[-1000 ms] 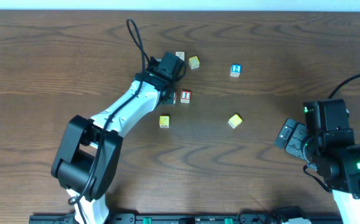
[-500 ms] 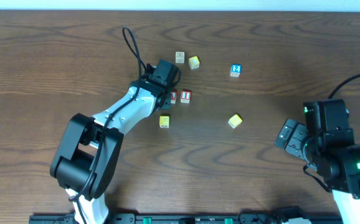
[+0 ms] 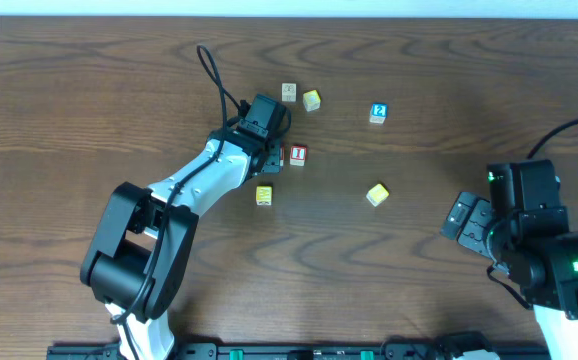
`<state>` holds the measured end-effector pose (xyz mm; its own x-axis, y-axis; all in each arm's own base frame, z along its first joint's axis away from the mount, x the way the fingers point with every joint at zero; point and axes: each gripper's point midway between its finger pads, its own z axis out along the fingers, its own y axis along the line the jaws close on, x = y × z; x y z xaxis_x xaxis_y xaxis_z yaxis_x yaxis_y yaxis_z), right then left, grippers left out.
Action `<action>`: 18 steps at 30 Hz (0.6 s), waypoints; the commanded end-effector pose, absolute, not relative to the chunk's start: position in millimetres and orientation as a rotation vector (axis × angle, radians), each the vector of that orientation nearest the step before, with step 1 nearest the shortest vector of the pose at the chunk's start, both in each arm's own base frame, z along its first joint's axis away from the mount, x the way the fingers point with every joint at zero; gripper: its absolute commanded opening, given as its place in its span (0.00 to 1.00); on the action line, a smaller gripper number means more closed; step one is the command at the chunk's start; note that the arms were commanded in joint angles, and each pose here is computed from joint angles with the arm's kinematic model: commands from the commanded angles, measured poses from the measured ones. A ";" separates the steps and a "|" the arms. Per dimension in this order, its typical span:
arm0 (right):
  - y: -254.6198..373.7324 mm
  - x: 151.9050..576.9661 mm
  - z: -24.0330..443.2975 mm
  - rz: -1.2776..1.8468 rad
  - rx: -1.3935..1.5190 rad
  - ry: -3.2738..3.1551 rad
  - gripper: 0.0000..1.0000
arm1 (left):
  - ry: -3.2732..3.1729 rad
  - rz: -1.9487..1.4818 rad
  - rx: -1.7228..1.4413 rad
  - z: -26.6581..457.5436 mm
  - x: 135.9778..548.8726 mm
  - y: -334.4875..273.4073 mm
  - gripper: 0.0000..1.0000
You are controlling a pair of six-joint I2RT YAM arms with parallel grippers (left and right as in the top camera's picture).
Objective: Spell out Ai2
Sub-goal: 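Open the left gripper and push the 'A' block against 'I'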
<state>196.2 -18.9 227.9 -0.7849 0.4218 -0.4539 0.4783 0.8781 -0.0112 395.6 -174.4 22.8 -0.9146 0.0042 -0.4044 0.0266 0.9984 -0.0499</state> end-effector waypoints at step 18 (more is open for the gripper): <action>-22.0 195.3 229.4 -0.185 0.665 2.591 0.99 | 2.700 -0.134 0.009 30.9 400.3 -180.3 0.44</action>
